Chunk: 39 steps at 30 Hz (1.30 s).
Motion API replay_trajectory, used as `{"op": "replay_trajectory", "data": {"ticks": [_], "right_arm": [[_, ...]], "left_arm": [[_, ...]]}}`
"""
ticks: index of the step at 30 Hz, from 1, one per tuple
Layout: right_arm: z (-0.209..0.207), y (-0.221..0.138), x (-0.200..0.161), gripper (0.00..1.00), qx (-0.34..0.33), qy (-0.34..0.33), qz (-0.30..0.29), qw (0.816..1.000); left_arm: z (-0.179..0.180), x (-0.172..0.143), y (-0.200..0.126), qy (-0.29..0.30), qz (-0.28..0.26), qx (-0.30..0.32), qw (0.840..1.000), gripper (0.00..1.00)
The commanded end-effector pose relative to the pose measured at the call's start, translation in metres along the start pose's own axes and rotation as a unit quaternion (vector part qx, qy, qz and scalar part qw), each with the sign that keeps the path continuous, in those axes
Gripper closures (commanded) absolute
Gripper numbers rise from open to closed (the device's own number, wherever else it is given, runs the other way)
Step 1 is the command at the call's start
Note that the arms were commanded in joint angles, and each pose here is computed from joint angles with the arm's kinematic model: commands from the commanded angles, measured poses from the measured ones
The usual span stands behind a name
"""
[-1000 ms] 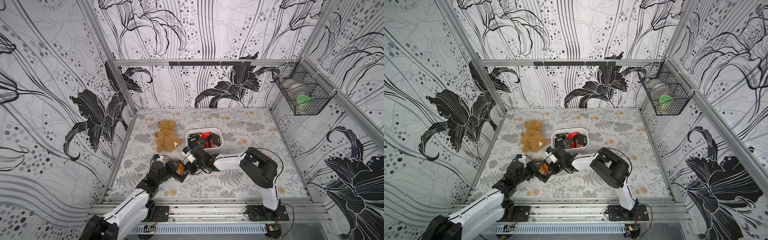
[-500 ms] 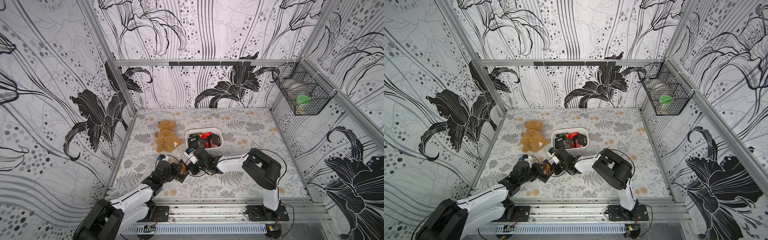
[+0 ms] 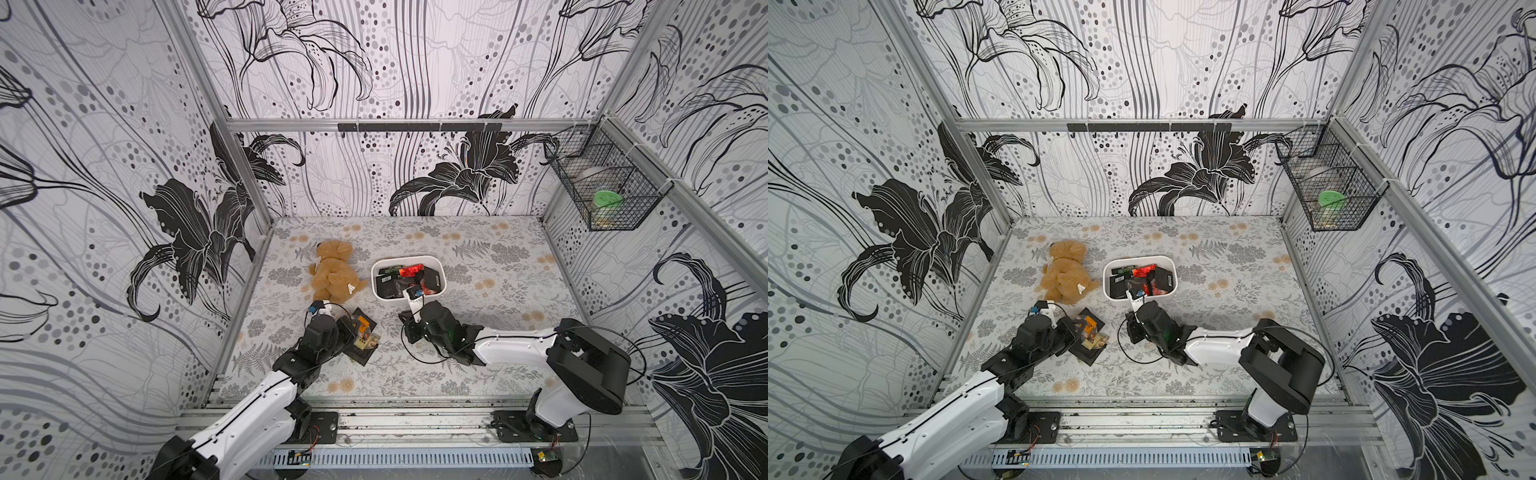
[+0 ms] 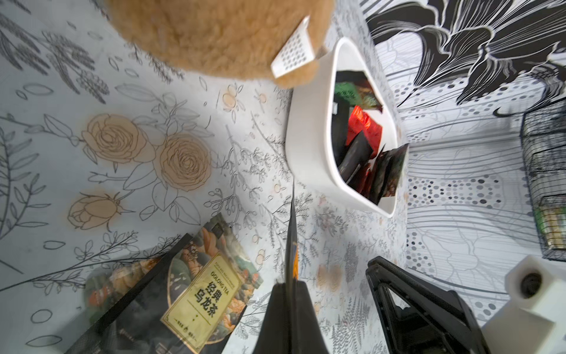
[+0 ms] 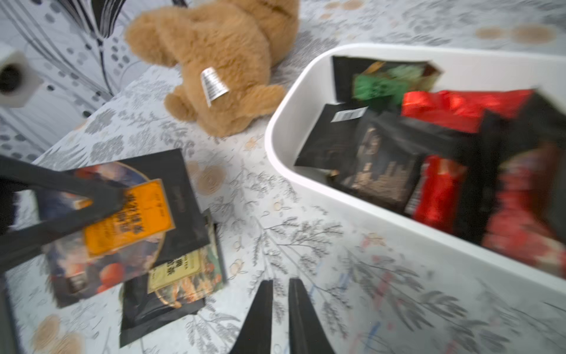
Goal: Put the tea bags into the storage box
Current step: Pick up the tea bag from the center of the board, then place the tea bag in the storage box.
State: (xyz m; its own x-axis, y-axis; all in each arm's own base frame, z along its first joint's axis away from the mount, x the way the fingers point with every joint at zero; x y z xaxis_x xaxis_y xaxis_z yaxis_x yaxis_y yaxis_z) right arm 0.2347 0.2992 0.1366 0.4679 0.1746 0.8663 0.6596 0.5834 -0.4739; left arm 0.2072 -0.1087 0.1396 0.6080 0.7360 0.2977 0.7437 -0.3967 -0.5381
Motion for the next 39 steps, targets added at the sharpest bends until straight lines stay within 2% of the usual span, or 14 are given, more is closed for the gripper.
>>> {"op": "replay_trajectory", "data": {"ticks": [1, 4, 7, 10, 14, 18, 21, 25, 29, 39], "right_arm": [[-0.033, -0.013, 0.003, 0.83, -0.093, 0.059, -0.048, 0.993], [-0.047, -0.028, 0.004, 0.74, -0.082, 0.088, -0.082, 0.989], [-0.067, -0.041, 0.004, 0.61, -0.093, 0.119, -0.106, 0.983], [-0.092, -0.048, 0.002, 0.54, -0.1, 0.163, -0.11, 0.975], [-0.116, -0.061, -0.002, 0.49, -0.122, 0.19, -0.131, 0.965], [-0.132, -0.071, -0.005, 0.46, -0.128, 0.209, -0.148, 0.958], [-0.139, -0.073, -0.007, 0.46, -0.129, 0.219, -0.148, 0.956], [-0.141, -0.072, -0.008, 0.46, -0.13, 0.22, -0.148, 0.956], [-0.141, -0.071, -0.008, 0.46, -0.127, 0.215, -0.146, 0.957], [-0.137, -0.062, -0.003, 0.46, -0.111, 0.202, -0.142, 0.963]], "left_arm": [[-0.014, 0.014, -0.02, -0.005, -0.037, 0.021, 0.999, 1.0], [-0.031, 0.025, -0.033, -0.023, -0.065, 0.005, 0.998, 1.0], [-0.06, 0.029, -0.036, -0.056, -0.058, -0.072, 0.994, 1.0], [-0.092, 0.033, -0.031, -0.07, -0.051, -0.126, 0.988, 1.0], [-0.14, 0.029, -0.011, -0.019, -0.045, -0.115, 0.992, 1.0], [-0.197, 0.007, 0.028, 0.079, -0.013, -0.108, 0.991, 1.0], [-0.22, -0.008, 0.065, 0.129, 0.011, -0.078, 0.989, 1.0], [-0.231, -0.017, 0.113, 0.17, 0.03, -0.022, 0.985, 1.0], [-0.225, -0.026, 0.153, 0.199, 0.041, 0.027, 0.979, 1.0], [-0.206, -0.033, 0.196, 0.226, 0.04, 0.078, 0.97, 1.0]]}}
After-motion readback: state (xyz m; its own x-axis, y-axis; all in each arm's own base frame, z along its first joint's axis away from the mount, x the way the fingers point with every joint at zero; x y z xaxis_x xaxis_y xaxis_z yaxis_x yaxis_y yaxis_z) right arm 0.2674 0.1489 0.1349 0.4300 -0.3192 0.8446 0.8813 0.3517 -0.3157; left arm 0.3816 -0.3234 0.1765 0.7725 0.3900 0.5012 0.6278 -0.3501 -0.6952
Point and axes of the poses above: each gripper's point midway between its finger pads, its own y axis out along the fingers, its own z axis along the line the jaws close on, x = y × z, the point moved 6 cm from there along -y, back along the fingers, and after that the axes turned 4 degrees about -y, right-handed, at the moved point
